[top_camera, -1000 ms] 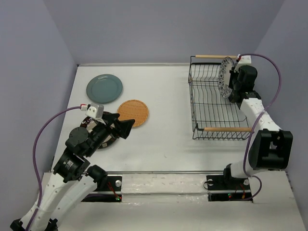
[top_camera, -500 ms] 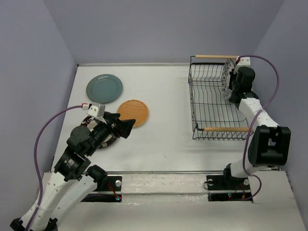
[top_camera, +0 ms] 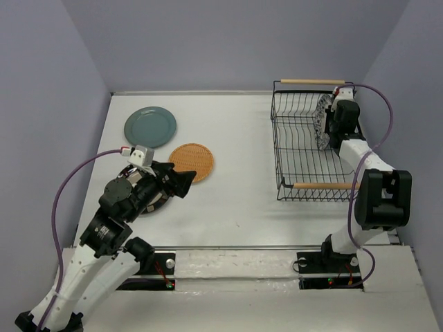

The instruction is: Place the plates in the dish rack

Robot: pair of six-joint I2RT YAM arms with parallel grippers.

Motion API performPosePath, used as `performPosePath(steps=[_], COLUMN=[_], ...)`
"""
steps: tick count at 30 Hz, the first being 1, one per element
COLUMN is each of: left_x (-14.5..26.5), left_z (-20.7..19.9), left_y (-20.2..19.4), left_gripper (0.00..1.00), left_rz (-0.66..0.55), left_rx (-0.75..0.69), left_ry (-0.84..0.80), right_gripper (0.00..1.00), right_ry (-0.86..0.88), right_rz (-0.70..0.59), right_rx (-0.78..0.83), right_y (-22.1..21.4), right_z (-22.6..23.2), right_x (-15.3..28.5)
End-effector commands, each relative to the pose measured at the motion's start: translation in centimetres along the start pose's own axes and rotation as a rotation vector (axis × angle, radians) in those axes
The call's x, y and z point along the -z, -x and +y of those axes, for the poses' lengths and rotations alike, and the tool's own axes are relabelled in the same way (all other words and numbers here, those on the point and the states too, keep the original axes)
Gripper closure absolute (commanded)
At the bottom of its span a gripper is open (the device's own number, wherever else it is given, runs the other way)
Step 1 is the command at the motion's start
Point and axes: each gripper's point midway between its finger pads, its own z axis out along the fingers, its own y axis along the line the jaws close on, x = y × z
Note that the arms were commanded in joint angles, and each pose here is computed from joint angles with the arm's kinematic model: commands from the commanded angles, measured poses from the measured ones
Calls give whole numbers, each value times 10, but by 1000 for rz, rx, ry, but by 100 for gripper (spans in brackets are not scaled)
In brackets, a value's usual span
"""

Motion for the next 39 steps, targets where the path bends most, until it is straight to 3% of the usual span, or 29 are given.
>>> performPosePath(steps=[1,4,8,14,25,29,31,32,35,36,39], left_x=[-4,-6,-8,-7,-10,-16,-17,-16,-9,0,8], left_z=[-4,-2,-1,-1,6,20,30,34,48,56,65], left_y=[6,5,3,5,7,5,9,11,22,32,42], left_gripper=[1,1,1,1,1,1,1,1,1,1,1], left_rz=[-24,-19,-11,-16,-23,-10,-24,-32,-85,-137,-188], left_rx=[-14,-10,-8,-6,-1,4,9,11,22,30,36], left_ry=[-24,-19,-14,-11,24,92,151,171,235,276,320], right_gripper=[93,90,66,43,22,25,30,44,59,77,84], right_ry=[-48,-35,-28,-40,22,244,421,488,719,796,907], right_rz=[-244,-236,-248,-289,-425,-473,-461,-448,-354,-306,-164], right_rx=[-62,-58,-75,-104,-319,-362,-341,-331,-299,-284,-271], right_y=[67,60,63,83,145,170,177,178,169,160,128], right_z=[-10,-7,-6,-12,-13,52,118,141,227,264,324], right_x=[2,-1,1,13,80,128,160,171,211,227,235])
